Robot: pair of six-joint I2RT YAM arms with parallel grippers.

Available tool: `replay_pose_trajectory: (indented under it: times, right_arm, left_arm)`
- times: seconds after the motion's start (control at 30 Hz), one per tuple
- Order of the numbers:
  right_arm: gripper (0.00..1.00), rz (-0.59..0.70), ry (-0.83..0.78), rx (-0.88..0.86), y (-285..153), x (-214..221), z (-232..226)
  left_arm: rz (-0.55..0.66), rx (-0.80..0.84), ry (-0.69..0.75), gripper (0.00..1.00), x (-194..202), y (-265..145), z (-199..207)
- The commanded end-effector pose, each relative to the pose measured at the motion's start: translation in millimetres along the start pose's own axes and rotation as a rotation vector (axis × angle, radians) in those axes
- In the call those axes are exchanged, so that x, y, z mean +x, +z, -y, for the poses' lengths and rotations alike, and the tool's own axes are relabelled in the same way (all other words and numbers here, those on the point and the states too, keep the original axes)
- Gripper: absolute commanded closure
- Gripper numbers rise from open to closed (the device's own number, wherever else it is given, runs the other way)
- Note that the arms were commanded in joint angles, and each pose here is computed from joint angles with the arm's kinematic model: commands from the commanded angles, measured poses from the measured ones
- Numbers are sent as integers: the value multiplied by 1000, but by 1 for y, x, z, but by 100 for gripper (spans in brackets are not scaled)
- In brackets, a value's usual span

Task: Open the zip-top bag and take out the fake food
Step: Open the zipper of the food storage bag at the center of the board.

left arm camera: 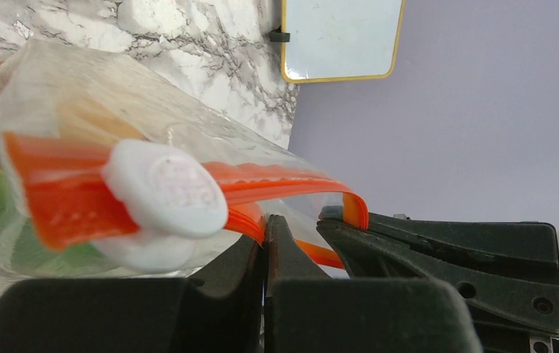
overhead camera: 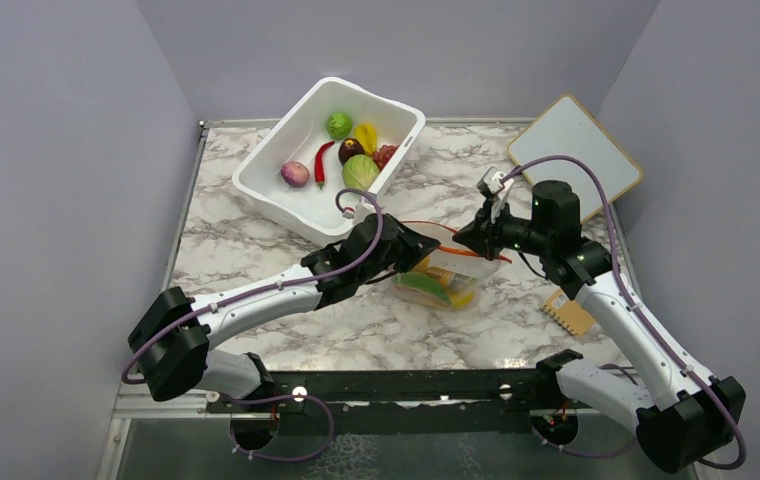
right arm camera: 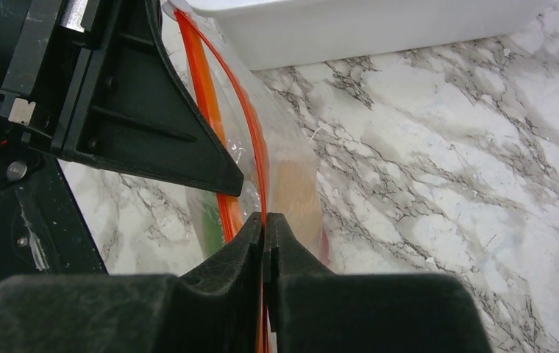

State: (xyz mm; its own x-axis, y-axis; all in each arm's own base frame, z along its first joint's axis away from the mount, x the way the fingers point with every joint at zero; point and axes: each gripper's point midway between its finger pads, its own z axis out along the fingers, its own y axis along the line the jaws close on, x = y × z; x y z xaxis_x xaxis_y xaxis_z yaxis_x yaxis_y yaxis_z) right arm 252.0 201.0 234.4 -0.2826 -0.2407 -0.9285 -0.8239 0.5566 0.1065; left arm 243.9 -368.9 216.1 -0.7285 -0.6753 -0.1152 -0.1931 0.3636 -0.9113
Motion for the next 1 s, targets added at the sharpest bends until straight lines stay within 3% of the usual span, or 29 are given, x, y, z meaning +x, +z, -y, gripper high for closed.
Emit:
replay_pose_trajectory:
  times: [0.0,0.17,0.37,0.53,0.67,0.83,0.97]
  right_arm:
    - [89,30,-51,-19,-3,-9,-3]
    - [68,8,-122,-43,-2,-16,-1]
    - [62,-30,-187,-74,6,-25,5]
    - [73,-57,-179,-145,14,-24,1]
    - [83,-54,-171,-106,15,-25,8]
    - [99,-21,-179,55,7,-36,29]
    - [99,10,-70,339,-9,-48,69]
  left_arm:
    - [15,50,-11,100,-2,-1,22]
    - [14,42,6,100,-3,-5,20]
    - [7,38,16,100,-2,-6,18]
    - [8,41,20,100,-2,-7,19]
    - [14,42,33,100,-3,-9,21]
    - [17,39,70,100,-5,-11,24]
    - [-15,85,168,100,1,-9,44]
